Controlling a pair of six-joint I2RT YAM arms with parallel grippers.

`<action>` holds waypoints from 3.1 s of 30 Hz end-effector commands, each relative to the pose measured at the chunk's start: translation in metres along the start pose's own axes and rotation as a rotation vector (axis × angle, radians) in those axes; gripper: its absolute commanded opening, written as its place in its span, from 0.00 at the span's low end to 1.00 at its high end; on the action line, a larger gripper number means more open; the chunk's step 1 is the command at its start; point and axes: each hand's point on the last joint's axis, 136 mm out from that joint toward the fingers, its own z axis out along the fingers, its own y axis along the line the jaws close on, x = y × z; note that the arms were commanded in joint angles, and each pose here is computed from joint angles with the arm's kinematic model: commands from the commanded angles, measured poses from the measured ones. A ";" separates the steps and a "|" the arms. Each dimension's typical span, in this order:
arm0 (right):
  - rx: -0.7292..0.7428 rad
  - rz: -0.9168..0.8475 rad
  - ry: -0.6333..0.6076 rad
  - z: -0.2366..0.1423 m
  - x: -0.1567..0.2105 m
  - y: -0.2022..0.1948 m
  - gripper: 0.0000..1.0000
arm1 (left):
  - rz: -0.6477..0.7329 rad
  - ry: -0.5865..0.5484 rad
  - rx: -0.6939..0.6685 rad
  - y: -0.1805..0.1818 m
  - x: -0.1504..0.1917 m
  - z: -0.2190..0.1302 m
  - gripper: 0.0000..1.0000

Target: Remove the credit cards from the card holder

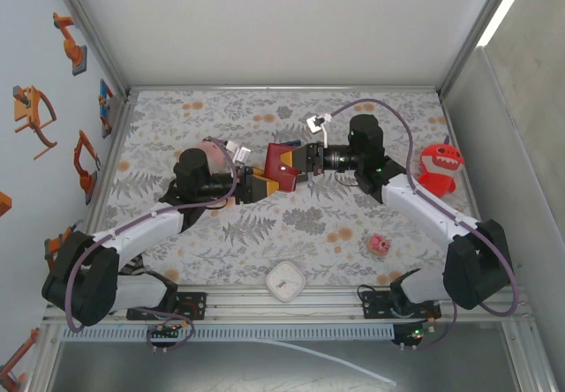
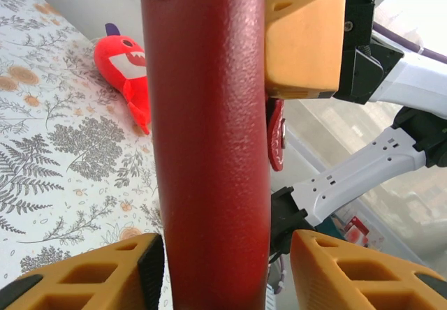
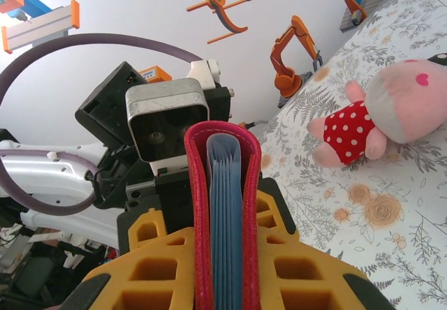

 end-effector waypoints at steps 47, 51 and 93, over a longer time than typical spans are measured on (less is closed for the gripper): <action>0.859 0.116 -0.179 -0.064 0.018 -0.071 0.44 | 0.189 -0.044 -0.645 0.065 -0.013 -0.029 0.00; 0.909 0.094 -0.150 -0.047 0.024 -0.065 0.44 | 0.174 -0.081 -0.703 0.072 -0.015 -0.038 0.00; 0.688 0.108 -0.056 0.070 0.012 -0.063 0.31 | 0.155 -0.095 -0.707 0.078 -0.013 -0.036 0.00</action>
